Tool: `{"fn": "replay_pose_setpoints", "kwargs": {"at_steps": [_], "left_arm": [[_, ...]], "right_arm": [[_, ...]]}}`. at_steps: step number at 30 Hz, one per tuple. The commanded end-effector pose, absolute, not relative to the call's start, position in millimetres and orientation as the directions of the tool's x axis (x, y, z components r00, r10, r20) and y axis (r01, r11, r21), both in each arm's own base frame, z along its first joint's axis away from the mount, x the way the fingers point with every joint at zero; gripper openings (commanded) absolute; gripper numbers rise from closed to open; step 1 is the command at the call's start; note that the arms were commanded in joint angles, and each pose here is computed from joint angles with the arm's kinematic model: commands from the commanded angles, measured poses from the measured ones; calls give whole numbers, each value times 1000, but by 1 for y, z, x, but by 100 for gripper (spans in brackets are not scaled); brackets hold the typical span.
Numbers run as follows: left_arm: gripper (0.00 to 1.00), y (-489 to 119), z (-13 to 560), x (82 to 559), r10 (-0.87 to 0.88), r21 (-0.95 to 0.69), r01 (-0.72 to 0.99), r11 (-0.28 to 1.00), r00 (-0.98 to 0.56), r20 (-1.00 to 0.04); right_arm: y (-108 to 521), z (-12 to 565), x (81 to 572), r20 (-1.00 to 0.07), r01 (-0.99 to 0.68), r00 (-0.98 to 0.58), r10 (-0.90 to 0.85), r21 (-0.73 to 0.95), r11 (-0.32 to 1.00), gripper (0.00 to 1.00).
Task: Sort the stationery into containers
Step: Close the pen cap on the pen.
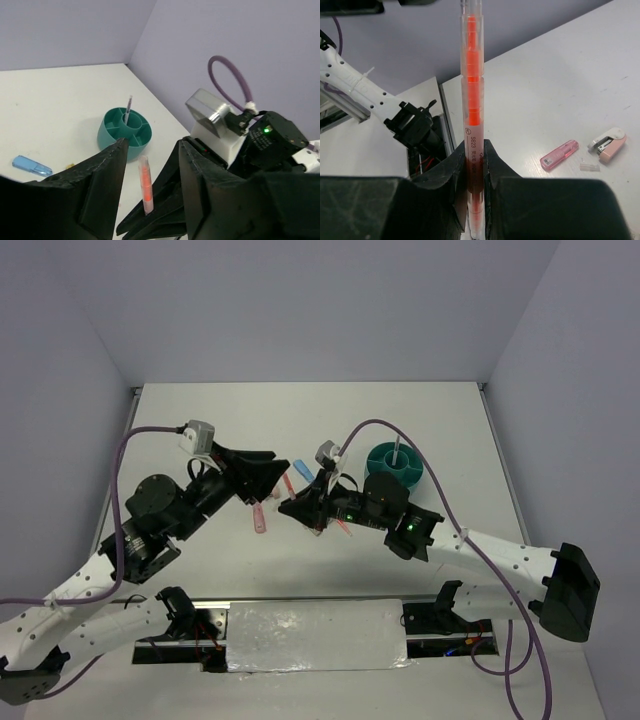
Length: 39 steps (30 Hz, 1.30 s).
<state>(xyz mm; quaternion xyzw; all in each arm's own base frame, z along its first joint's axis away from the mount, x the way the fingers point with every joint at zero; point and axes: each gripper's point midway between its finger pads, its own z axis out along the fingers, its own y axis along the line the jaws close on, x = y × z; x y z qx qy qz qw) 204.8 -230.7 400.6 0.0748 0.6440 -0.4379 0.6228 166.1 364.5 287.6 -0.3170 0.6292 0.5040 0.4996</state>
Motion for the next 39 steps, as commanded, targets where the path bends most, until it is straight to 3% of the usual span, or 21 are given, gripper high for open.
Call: {"fn": "replay_pose_setpoints", "kwargs": {"at_steps": [1, 7, 8, 9, 11, 14, 19, 23, 29, 33, 34, 37, 39], "left_arm": [[56, -229, 409, 208, -456, -468, 631, 619, -197, -868], [52, -234, 399, 212, -441, -474, 623, 623, -221, -870], [31, -236, 398, 211, -438, -474, 627, 618, -225, -870], [23, -237, 397, 211, -438, -477, 627, 615, -231, -869], [9, -238, 396, 210, -437, -482, 629, 610, -240, -867], [0, -245, 386, 210, -426, -492, 634, 597, -269, -864], [0, -261, 356, 203, -403, -543, 640, 544, -369, -838], [0, -269, 315, 196, -377, -590, 619, 519, -454, -808], [0, -284, 273, 164, -308, -612, 640, 465, -531, -789], [0, -270, 298, 167, -305, -542, 666, 512, -450, -840], [0, -269, 330, 167, -303, -485, 714, 505, -379, -874], [0, -282, 375, 162, -216, -358, 814, 457, -289, -933], [0, -303, 389, 151, -171, -316, 879, 358, -271, -947]], "right_arm": [[368, 320, 167, -956, -919, -246, 158, 282, 275, 0], [369, 326, 166, -958, -923, -240, 158, 276, 269, 0], [369, 326, 165, -958, -924, -240, 158, 276, 267, 0], [369, 327, 166, -958, -923, -239, 160, 275, 269, 0], [369, 329, 166, -958, -924, -237, 163, 274, 268, 0], [370, 338, 168, -958, -925, -223, 180, 266, 269, 0], [371, 379, 181, -957, -923, -156, 246, 230, 308, 0], [370, 459, 201, -945, -928, -64, 319, 174, 330, 0], [360, 521, 210, -931, -921, -14, 364, 154, 358, 0], [378, 454, 209, -967, -937, -62, 249, 142, 320, 0], [388, 409, 211, -978, -936, -114, 175, 165, 311, 0], [406, 344, 203, -970, -941, -226, 87, 240, 238, 0], [414, 333, 198, -958, -937, -269, 95, 283, 206, 0]]}}
